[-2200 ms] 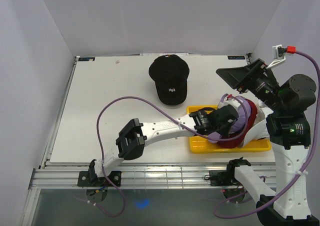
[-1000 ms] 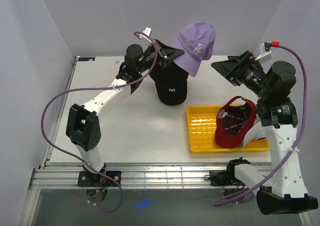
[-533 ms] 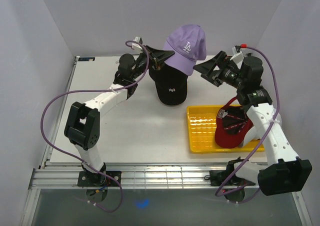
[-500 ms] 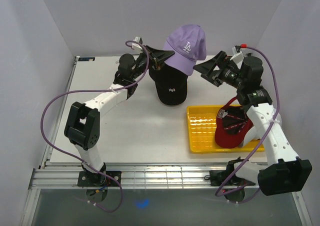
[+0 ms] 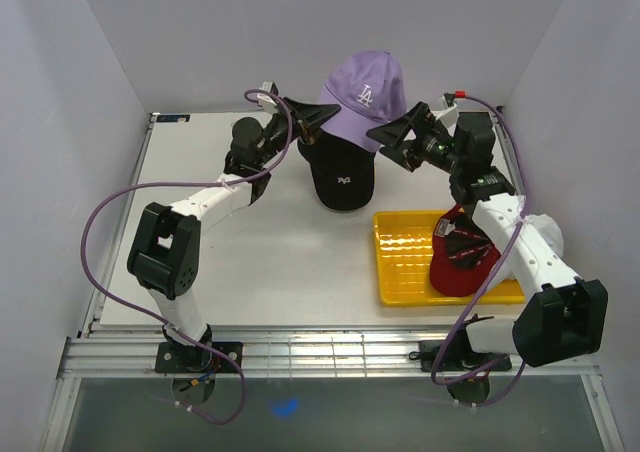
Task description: Stack the hats
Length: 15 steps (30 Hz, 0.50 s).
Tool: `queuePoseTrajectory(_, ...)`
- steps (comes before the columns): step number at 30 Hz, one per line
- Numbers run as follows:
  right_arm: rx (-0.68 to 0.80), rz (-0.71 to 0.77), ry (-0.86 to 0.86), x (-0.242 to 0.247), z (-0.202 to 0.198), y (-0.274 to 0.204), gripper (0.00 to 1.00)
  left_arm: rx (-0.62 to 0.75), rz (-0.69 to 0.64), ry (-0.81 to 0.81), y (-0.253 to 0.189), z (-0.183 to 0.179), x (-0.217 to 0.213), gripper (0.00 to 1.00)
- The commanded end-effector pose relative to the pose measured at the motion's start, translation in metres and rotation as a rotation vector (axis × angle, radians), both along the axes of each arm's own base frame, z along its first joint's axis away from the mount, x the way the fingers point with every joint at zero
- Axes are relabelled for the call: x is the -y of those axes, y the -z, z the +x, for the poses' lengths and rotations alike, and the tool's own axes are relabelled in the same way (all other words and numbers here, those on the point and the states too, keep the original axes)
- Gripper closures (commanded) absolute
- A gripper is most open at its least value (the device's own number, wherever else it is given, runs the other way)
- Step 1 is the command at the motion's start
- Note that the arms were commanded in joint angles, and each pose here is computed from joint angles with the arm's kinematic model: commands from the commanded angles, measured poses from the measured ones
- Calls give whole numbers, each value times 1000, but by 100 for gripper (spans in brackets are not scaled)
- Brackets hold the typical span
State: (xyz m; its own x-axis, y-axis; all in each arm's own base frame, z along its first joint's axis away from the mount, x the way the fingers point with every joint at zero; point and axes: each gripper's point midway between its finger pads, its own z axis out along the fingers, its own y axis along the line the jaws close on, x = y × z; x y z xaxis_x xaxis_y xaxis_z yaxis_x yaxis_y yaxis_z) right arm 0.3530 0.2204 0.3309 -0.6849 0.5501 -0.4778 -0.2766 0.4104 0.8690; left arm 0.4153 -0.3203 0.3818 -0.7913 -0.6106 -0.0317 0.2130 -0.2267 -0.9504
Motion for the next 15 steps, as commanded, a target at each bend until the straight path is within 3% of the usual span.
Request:
queuePoseTrajectory(1, 90, 57, 17, -3, 7, -29, 10, 126, -61, 2, -47, -26, -17, 100)
queuePoseTrajectory(6, 92, 80, 23, -4, 12, -30, 14, 117, -53, 8, -37, -27, -21, 100)
queuePoseTrajectory(15, 76, 84, 21, -8, 22, -24, 46, 119, -2, 28, -20, -35, -23, 100)
